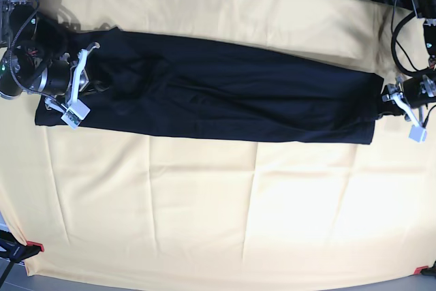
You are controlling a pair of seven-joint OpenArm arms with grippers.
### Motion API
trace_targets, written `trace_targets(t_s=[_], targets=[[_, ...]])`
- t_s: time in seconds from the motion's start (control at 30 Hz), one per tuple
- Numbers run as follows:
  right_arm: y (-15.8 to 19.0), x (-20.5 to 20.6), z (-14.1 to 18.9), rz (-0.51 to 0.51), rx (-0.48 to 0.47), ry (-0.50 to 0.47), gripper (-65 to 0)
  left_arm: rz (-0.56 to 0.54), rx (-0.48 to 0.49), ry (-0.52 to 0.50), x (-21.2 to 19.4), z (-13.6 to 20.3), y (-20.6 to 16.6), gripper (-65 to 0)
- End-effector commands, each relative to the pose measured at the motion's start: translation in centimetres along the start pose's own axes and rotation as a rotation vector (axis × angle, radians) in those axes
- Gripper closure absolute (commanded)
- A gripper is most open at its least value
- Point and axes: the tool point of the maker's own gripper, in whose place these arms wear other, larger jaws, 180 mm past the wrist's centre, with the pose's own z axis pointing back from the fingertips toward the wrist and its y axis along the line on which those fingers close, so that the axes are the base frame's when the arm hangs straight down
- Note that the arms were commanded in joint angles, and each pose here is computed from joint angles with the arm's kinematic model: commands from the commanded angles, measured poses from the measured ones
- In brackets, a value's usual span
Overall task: Fold the T-shirt properly
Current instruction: 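Move the left gripper to the shirt's other end and grasp the edge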
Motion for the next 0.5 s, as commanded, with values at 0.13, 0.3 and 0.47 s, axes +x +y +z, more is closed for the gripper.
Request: trace_targets(t_s=[0.13,0.3,0.47], targets=[[-0.4,1.3,0.8,0.023,-0.010,-0.043,0.0,-0.072,0.059,-0.037,3.2,2.6,0.9,0.0],[-0.4,1.3,0.8,0.023,-0.009,-0.043,0.0,-0.102,0.100,-0.023,4.0,4.1,1.6,0.0],[-0.4,1.3,0.8,0.023,-0.009,-0.044,0.0,-0.081,0.034,-0.016,4.3,4.6,0.5,0.0]])
